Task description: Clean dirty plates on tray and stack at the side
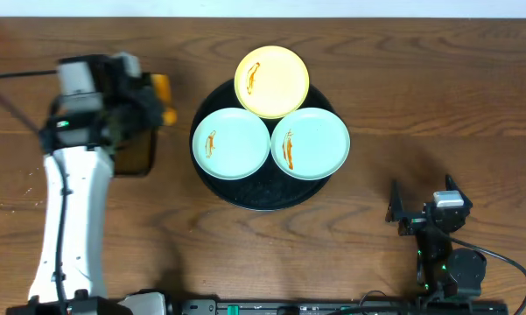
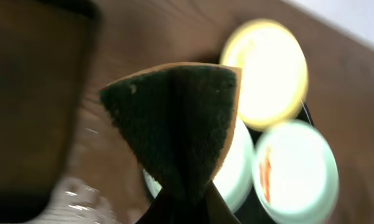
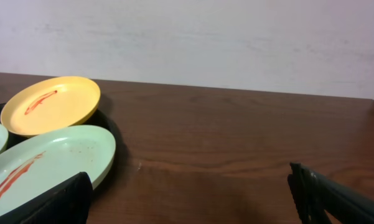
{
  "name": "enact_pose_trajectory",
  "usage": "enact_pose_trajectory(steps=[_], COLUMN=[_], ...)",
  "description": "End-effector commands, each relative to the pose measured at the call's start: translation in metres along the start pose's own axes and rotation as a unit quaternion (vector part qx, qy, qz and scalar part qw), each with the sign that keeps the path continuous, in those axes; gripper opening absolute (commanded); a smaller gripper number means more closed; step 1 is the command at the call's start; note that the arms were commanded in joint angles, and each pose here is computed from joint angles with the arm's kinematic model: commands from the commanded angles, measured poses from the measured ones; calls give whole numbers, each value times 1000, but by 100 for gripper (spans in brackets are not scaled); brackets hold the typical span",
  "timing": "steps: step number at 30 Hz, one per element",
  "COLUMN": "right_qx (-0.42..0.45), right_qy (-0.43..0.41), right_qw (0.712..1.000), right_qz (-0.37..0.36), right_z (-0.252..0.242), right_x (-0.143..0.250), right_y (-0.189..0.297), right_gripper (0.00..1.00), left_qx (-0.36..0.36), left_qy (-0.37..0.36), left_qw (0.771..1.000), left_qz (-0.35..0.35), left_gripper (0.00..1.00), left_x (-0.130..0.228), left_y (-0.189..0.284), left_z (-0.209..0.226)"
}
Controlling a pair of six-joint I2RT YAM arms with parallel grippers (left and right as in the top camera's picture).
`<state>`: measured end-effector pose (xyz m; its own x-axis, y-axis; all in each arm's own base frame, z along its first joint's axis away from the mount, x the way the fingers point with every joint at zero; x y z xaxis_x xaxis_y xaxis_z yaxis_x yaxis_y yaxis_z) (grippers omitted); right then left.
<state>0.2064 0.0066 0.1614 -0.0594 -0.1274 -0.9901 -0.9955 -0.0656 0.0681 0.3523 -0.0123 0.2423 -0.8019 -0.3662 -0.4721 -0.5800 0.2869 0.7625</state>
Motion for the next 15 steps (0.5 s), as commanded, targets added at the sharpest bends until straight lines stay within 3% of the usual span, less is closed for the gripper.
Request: enact_pose_trajectory(steps=[1, 5, 15], right_qx=[-2, -2, -2], right_qy=[5, 5, 5], right_qw=[1000, 1000, 1000], right_qz=[0, 0, 0], right_z=[2, 2, 2], right_x=[0, 0, 0], right_y=[0, 0, 0], right_gripper=[99, 99, 99], left_qx=[-19, -44, -71], left_qy=[-43, -64, -33], left_qw=[998, 995, 981], left_qz=[32, 70, 175], left_gripper=[8, 8, 7], left_x=[16, 34, 80], left_y=[-18, -51, -121], left_z=[-17, -24, -27])
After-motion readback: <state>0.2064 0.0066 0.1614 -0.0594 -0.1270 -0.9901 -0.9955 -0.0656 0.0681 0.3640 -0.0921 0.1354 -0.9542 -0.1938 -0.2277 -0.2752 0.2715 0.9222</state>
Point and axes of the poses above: each gripper's point midway between its finger pads, its own y axis back along the fingers, its own z axis along the line the jaws close on, x = y × z, the point moved 4 cm from there along y, back along the fingers, and after that the axes turned 4 degrees about y, right-handed, at the moved point
